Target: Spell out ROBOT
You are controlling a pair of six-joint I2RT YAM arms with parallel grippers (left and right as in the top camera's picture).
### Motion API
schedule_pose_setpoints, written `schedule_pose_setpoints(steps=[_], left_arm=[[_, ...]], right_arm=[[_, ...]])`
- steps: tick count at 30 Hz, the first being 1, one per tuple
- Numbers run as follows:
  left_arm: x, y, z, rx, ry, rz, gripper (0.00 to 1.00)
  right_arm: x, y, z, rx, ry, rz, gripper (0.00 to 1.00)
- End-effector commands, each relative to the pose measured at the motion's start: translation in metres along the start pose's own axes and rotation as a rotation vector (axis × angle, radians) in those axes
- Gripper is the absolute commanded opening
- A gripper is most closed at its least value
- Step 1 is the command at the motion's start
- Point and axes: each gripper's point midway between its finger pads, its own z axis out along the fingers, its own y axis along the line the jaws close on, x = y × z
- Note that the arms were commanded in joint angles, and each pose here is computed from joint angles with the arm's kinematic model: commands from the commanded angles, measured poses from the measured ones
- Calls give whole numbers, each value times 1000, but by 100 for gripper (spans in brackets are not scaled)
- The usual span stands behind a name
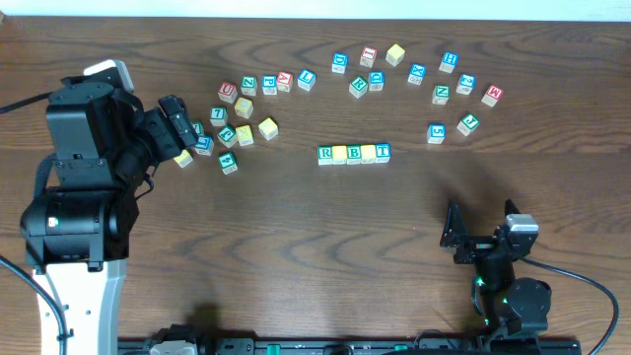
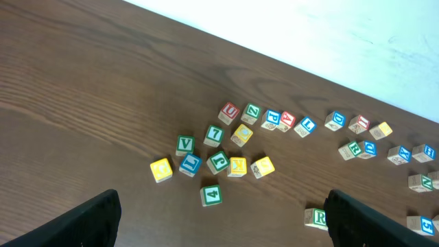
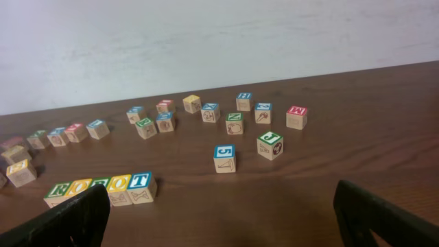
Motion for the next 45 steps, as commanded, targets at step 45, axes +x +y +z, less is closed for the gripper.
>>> schedule_pose_setpoints(steps=[45], left_arm=[[126,83,4,-29,-589,118,93]], right_arm=[[0,0,0,-1,-3,-14,99]])
